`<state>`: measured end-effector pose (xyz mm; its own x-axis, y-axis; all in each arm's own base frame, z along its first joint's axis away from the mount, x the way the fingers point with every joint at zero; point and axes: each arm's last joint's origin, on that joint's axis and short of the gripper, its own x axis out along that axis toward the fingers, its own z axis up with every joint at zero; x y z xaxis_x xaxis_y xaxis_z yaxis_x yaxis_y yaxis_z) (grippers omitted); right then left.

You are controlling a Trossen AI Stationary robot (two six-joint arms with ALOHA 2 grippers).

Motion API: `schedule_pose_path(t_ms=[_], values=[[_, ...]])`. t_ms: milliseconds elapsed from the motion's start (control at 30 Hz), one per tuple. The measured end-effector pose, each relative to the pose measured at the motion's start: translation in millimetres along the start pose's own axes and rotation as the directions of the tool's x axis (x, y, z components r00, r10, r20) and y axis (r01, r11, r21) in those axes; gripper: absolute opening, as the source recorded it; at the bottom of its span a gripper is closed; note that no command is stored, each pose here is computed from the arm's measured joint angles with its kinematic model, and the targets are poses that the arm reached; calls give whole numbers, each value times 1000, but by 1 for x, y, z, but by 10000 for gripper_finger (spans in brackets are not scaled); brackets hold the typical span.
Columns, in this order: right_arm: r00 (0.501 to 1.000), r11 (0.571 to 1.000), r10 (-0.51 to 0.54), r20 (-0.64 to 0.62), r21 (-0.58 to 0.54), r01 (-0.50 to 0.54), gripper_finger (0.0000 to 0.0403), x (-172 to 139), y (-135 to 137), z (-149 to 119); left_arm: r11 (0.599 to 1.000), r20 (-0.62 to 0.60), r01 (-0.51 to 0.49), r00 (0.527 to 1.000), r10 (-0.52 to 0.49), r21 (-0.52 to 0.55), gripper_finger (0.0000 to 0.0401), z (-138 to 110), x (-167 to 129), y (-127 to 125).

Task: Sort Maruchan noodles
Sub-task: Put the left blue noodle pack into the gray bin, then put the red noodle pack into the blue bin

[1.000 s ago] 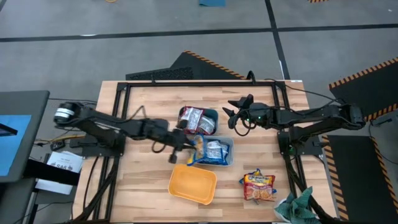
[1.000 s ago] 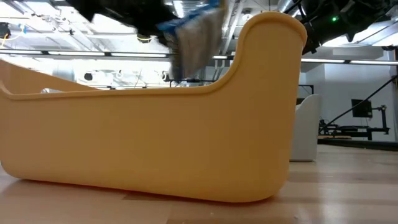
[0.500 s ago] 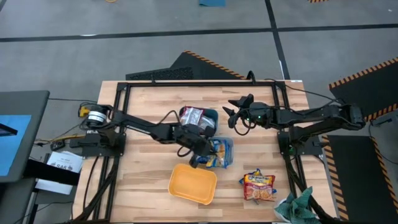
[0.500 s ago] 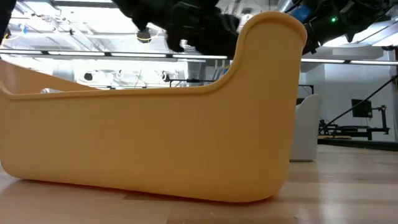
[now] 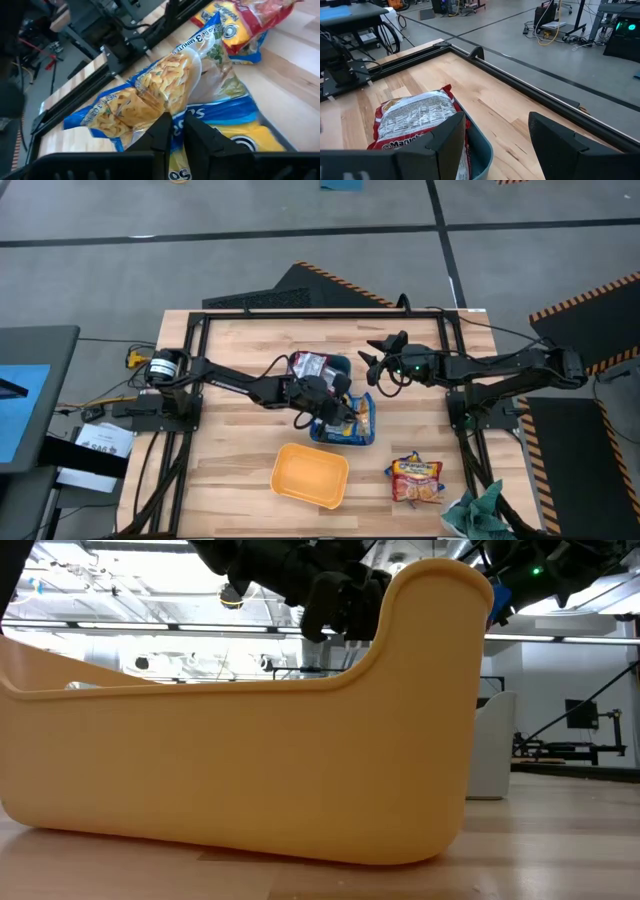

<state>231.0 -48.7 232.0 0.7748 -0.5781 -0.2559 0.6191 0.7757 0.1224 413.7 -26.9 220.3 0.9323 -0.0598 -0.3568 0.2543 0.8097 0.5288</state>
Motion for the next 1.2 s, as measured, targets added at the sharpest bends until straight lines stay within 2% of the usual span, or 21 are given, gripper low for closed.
schedule_pose_path(t_ms=[300,433,533,600,700,767,833,933,1067,1200], values=[[1000,1000,0,1,1,0,240,0,0,0,998,26,49,998,-49,-29,112,-2,0,2],[1000,1000,0,1,1,0,240,0,0,0,999,-2,24,1000,-24,-25,148,2,-6,3],[1000,1000,0,1,1,0,240,0,0,0,1000,-45,-9,999,9,-5,162,17,-27,9],[1000,1000,0,0,0,0,240,0,0,0,1000,-86,4,996,-4,-8,164,25,-46,14],[1000,1000,0,-1,-1,0,240,0,0,0,993,-152,47,986,-63,-106,164,32,-81,23],[1000,1000,2,-2,-1,-2,240,0,0,0,977,-135,67,986,-96,-205,165,34,-106,33],[1000,1000,7,-3,-2,-7,240,-1,2,-1,952,-71,108,988,-134,-287,165,29,-131,36],[1000,1000,16,-4,-5,-16,240,-2,4,-1,938,65,123,992,-108,-325,165,13,-161,28],[1000,1000,21,-4,-7,-21,240,-2,5,-1,945,204,26,978,43,-325,165,-24,-197,4],[1000,1000,18,-4,-6,-18,240,-2,4,-1,929,307,-111,924,228,-354,165,-62,-225,-21]])
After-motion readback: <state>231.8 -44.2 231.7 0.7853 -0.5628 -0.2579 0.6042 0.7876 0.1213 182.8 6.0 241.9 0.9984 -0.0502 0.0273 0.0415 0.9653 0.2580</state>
